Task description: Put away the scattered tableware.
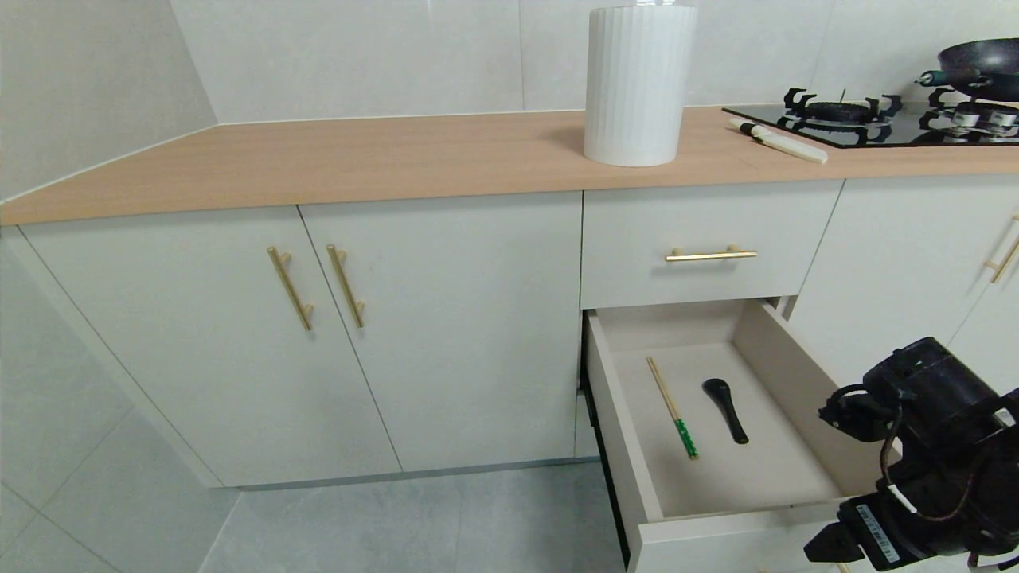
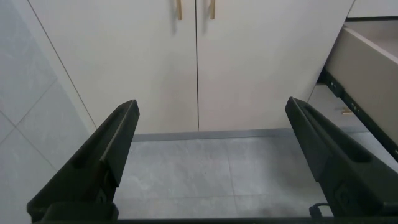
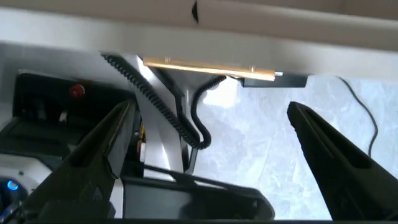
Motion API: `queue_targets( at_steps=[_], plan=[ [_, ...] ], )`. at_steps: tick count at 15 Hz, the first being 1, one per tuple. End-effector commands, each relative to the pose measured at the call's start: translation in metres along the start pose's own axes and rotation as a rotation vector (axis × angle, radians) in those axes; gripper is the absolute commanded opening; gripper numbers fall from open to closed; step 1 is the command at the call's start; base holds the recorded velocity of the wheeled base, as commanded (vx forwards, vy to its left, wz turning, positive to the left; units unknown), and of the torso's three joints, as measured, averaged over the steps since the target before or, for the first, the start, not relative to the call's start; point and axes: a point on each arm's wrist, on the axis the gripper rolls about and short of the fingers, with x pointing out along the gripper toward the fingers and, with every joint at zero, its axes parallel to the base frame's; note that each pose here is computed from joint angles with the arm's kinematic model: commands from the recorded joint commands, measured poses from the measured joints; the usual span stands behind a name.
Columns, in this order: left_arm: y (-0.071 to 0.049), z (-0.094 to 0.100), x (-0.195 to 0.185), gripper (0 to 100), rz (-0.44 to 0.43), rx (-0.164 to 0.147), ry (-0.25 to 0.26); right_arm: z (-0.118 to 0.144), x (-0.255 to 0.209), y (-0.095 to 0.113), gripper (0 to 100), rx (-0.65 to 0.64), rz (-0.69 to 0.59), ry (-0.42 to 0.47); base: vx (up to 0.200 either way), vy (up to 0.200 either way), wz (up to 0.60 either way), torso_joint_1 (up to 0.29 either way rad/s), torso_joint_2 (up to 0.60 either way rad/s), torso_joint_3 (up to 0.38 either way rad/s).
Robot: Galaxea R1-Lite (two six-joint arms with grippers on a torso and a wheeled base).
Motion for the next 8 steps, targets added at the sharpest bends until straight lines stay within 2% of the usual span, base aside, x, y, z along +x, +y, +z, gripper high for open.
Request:
queue_targets(
  at_steps=[1,3,5,8],
  plan=[
    [0.000,0.000,0.000,100,-0.001,0.000,0.003,0.004,0.017,0.001,100,0.004,-0.012,0.049,0.000,0.000,0.00,0.000,0.00,0.000],
    [0.000,0.000,0.000,100,0.001,0.000,0.001,0.009,0.021,-0.004,100,0.036,-0.027,0.015,0.000,0.000,0.00,0.000,0.00,0.000],
    [0.000,0.000,0.000,100,-0.001,0.000,0.001,0.014,0.026,-0.010,100,0.068,-0.042,-0.073,0.000,0.000,0.00,0.000,0.00,0.000],
    [0.000,0.000,0.000,100,0.001,0.000,0.001,0.019,0.031,-0.010,100,0.072,-0.037,-0.143,0.000,0.000,0.00,0.000,0.00,0.000]
  ],
)
